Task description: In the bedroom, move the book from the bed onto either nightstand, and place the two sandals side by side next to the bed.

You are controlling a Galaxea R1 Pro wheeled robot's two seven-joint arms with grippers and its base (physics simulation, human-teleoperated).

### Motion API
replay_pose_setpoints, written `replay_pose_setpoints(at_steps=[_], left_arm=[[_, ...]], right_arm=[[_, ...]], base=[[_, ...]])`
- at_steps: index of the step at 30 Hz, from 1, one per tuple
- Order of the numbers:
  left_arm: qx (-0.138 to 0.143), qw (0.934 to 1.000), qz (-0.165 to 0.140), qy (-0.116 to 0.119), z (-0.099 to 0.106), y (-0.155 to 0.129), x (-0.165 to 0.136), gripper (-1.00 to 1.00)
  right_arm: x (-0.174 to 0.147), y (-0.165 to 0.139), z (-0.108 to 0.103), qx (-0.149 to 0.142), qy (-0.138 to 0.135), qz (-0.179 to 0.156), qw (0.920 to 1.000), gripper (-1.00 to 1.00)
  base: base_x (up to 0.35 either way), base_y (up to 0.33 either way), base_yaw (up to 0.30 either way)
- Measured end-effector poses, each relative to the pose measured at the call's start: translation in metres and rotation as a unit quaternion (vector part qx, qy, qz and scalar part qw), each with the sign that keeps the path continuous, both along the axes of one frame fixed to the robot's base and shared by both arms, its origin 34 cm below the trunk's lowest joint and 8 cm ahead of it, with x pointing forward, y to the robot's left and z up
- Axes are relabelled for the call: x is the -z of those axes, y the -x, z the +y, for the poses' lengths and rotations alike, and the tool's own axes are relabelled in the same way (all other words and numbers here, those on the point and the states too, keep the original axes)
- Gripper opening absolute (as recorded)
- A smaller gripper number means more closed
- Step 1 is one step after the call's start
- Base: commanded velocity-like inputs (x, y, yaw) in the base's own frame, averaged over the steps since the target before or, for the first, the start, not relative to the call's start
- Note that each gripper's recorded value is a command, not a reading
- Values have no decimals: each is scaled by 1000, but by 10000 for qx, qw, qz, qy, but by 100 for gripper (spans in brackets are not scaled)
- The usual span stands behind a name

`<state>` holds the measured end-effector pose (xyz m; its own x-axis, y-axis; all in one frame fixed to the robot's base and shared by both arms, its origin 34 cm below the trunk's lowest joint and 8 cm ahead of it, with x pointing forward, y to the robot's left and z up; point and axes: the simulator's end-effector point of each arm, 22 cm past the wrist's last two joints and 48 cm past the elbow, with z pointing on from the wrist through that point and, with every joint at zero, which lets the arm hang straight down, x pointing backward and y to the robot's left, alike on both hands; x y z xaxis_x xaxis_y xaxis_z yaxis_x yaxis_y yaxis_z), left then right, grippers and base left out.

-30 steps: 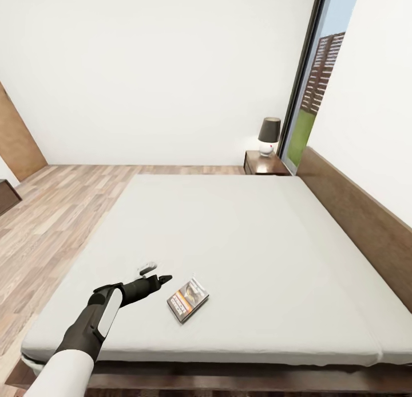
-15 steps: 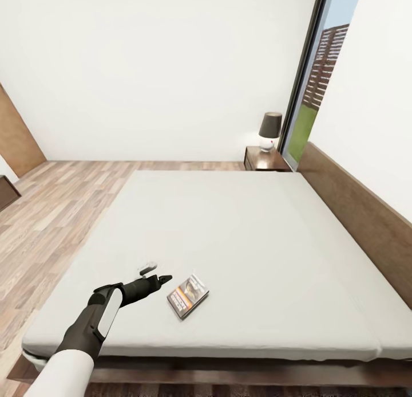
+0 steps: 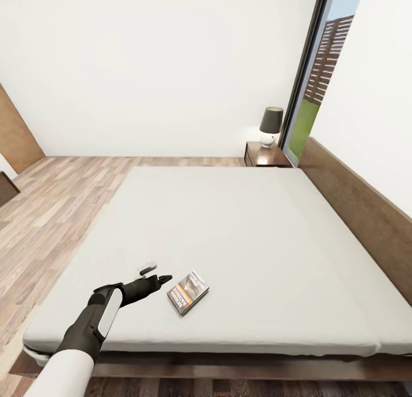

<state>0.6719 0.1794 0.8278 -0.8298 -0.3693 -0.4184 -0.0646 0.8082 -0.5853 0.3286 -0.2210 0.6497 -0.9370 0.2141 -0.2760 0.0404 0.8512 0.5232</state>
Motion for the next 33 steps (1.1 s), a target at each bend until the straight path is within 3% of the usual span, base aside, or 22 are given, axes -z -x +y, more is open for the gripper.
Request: replay_pose_setpoints(at_steps=[33], left_arm=[[0,9997,259,1,0,10,29,100]], right_arm=[[11,18,0,0,5,251,9997,100]], base=[[0,0,0]])
